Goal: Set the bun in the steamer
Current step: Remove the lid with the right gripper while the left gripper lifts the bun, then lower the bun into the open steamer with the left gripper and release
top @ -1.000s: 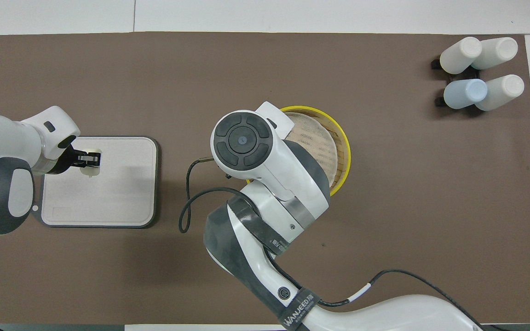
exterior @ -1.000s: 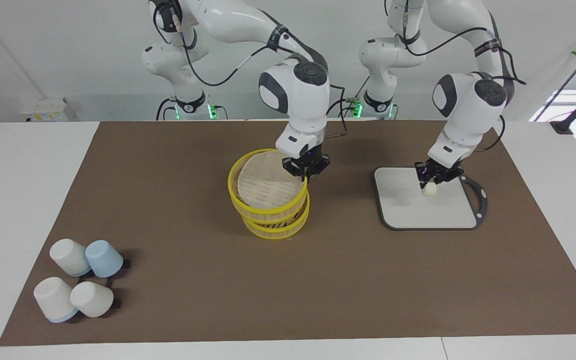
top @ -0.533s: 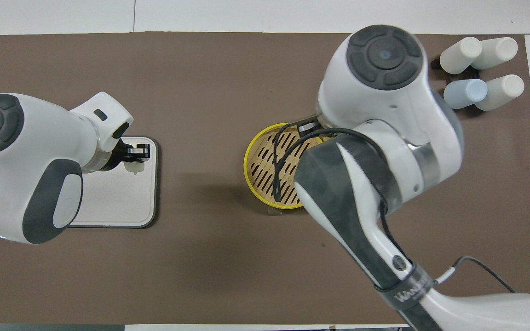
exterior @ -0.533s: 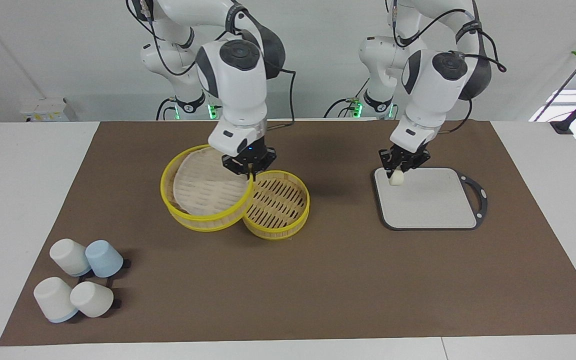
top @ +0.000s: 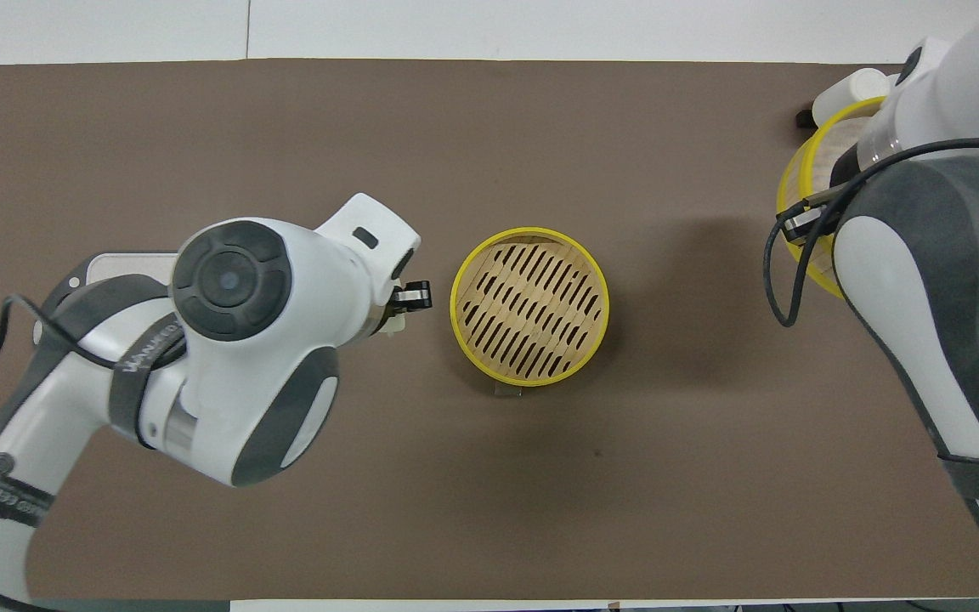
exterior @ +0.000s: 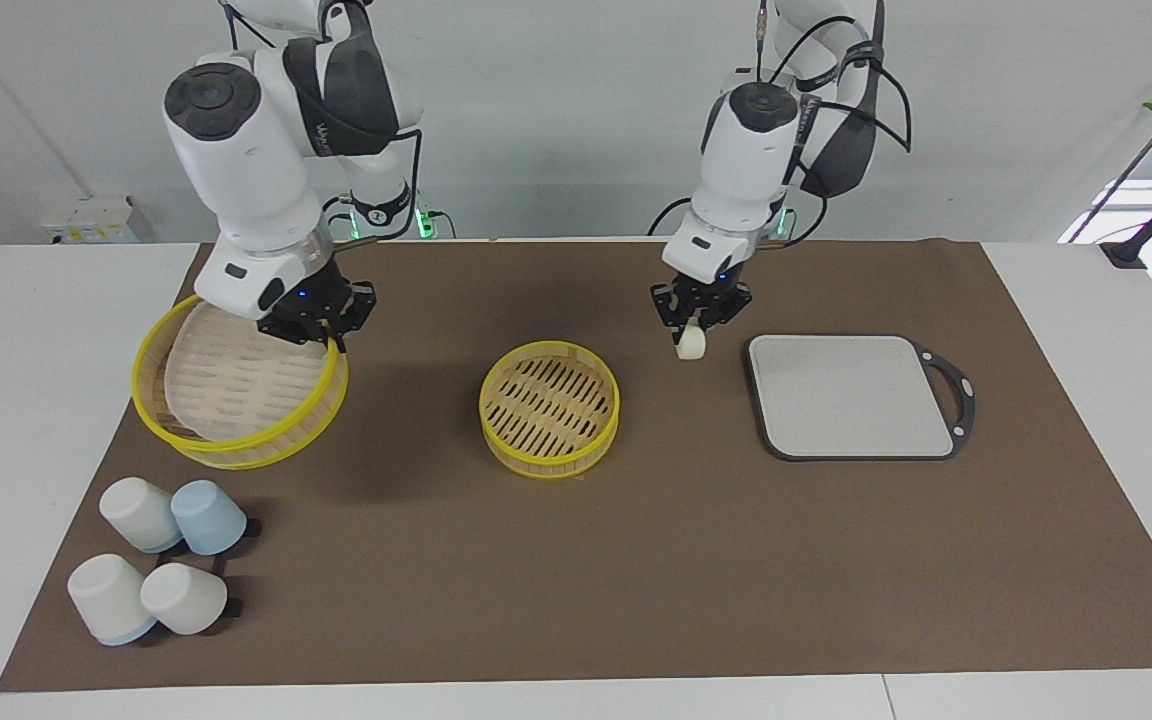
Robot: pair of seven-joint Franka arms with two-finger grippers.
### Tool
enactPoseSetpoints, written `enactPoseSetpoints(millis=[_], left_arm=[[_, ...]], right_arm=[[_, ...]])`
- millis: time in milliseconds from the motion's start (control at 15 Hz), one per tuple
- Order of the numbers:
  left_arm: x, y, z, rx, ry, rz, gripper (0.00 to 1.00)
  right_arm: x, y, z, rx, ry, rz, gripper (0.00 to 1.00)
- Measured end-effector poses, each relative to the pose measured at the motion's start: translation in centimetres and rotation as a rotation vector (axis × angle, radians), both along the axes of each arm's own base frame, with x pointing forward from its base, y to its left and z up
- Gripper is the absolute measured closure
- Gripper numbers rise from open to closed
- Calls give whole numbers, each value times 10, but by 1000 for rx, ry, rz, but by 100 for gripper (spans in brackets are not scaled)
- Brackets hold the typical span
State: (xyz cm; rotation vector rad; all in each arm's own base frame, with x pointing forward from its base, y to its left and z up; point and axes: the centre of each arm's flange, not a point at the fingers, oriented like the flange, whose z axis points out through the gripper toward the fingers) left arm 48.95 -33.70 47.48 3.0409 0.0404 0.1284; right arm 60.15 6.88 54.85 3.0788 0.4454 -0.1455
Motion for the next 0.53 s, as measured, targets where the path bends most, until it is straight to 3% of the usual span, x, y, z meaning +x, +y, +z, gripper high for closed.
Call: enactPoseSetpoints(millis=[333, 533], left_arm=[[-41, -119, -52, -11, 16, -21, 70], [-46, -166, -84, 13, 0, -25, 70]], right_arm=[[-12, -26, -12, -4, 32, -62, 91], [-9, -33, -11, -2, 4, -85, 91]])
